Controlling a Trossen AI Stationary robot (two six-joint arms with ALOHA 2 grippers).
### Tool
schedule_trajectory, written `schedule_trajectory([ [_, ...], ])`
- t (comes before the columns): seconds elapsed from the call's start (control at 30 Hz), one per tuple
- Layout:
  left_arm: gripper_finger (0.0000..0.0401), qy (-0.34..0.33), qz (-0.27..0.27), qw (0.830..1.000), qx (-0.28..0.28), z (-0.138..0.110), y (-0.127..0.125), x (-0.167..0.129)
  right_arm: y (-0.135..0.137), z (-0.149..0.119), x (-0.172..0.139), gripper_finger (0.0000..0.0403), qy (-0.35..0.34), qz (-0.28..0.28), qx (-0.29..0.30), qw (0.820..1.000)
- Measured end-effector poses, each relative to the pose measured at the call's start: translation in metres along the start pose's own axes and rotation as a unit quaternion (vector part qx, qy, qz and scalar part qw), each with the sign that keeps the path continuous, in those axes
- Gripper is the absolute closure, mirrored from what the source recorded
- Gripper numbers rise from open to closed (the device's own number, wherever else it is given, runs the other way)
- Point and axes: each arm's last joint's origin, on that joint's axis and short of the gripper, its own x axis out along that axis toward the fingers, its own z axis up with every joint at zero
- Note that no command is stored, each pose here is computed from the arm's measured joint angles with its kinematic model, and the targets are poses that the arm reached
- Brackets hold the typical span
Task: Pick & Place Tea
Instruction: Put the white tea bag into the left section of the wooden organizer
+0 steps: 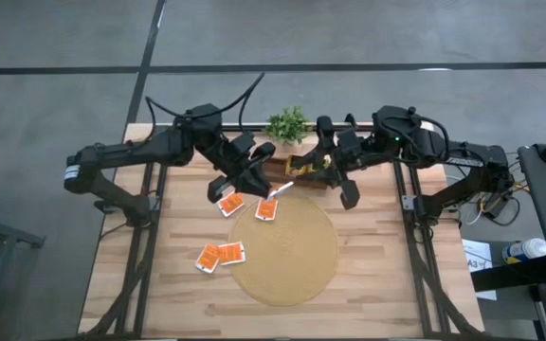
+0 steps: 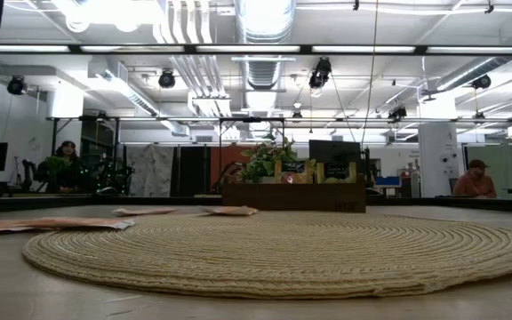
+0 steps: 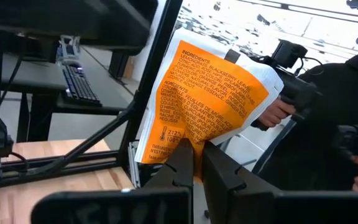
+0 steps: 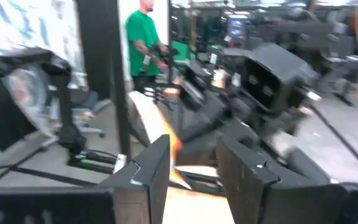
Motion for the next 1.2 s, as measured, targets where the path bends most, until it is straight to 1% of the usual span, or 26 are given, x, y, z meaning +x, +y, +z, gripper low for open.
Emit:
schedule_trajectory([
  [0.1,0.0389,0.0,0.003,1.0,-0.001,0.0,0.002,-0.001,0.002,0.002,0.0,0.0277,-0.008,0.033,0.001,0.999],
  [0.17,0.0389,0.0,0.005,1.0,-0.001,0.0,0.003,-0.001,0.003,0.002,0.0,0.0278,-0.008,0.039,0.003,0.999],
  [0.6,0.0389,-0.001,0.012,1.0,-0.018,0.0,0.007,-0.004,0.002,-0.006,0.011,0.028,0.007,0.05,0.014,0.999],
  [0.93,0.0389,0.002,0.015,0.999,-0.033,-0.002,0.011,-0.002,0.0,-0.008,0.019,0.0283,0.002,0.05,0.011,0.999],
  [1.0,0.0389,0.002,0.014,0.999,-0.033,-0.002,0.011,-0.002,0.0,-0.007,0.019,0.0293,0.004,0.05,0.008,0.999],
  [1.07,0.0389,0.002,0.015,0.999,-0.033,-0.002,0.011,-0.002,0.0,-0.008,0.019,0.0314,0.007,0.05,0.004,0.999],
  [1.2,0.0389,0.002,0.014,0.999,-0.033,-0.002,0.011,-0.002,0.0,-0.007,0.019,0.0382,0.008,0.049,0.004,0.999],
])
